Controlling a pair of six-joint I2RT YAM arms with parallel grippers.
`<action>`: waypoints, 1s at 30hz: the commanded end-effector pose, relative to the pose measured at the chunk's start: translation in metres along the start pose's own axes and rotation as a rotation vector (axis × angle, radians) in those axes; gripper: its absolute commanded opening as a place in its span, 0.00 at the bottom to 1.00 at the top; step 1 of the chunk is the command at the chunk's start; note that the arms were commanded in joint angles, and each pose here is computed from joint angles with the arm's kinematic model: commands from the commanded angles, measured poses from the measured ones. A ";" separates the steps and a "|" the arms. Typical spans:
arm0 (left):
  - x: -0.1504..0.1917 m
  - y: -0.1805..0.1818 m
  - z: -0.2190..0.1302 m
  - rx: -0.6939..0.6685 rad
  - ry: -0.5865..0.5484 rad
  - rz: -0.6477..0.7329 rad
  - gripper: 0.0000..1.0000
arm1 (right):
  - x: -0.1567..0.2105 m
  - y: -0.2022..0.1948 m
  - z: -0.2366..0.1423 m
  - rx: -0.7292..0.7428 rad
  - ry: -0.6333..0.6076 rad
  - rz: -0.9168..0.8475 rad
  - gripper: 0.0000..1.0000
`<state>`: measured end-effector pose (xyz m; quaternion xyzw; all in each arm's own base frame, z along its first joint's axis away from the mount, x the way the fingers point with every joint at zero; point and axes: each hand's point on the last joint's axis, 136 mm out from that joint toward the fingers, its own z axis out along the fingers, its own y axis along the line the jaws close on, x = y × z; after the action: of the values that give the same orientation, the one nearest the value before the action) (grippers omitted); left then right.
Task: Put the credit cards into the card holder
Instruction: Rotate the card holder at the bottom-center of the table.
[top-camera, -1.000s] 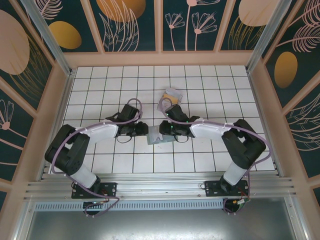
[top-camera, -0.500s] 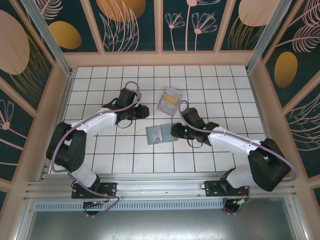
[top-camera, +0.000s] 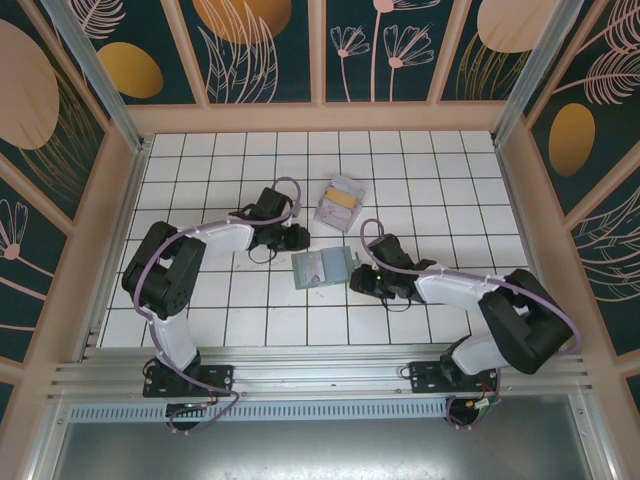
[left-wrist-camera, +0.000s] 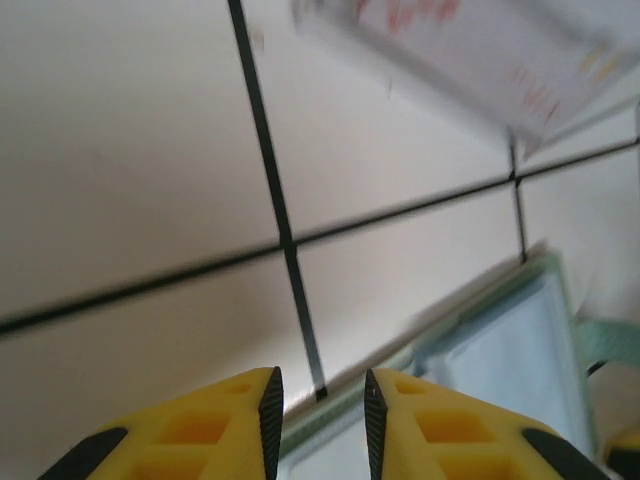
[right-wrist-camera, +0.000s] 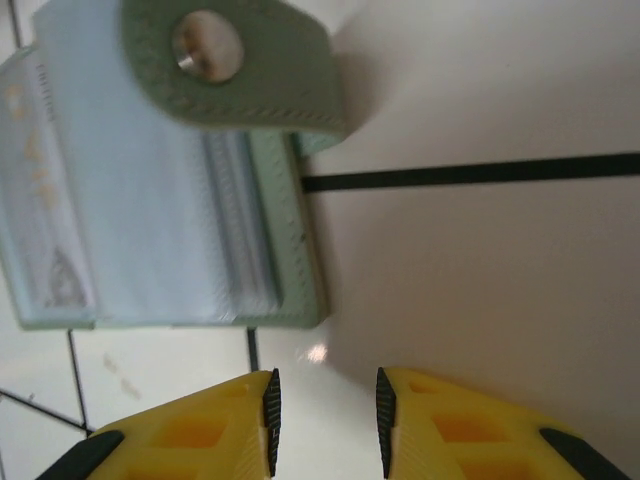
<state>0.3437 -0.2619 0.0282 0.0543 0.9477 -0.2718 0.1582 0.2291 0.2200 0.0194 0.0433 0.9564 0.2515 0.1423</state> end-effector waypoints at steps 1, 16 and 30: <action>0.025 0.009 -0.003 0.002 0.018 -0.022 0.30 | -0.025 0.013 0.008 -0.030 -0.058 -0.017 0.33; 0.102 -0.001 -0.050 0.079 -0.005 -0.153 0.28 | -0.074 0.080 0.066 -0.136 0.031 -0.163 0.33; 0.091 -0.024 -0.068 0.179 -0.105 -0.220 0.29 | -0.065 0.184 0.108 -0.308 0.202 -0.385 0.33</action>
<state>0.2297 -0.2359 0.0542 -0.0431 0.9207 -0.3534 0.1600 0.3298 0.4101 0.0315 -0.1554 0.9159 0.3503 0.1191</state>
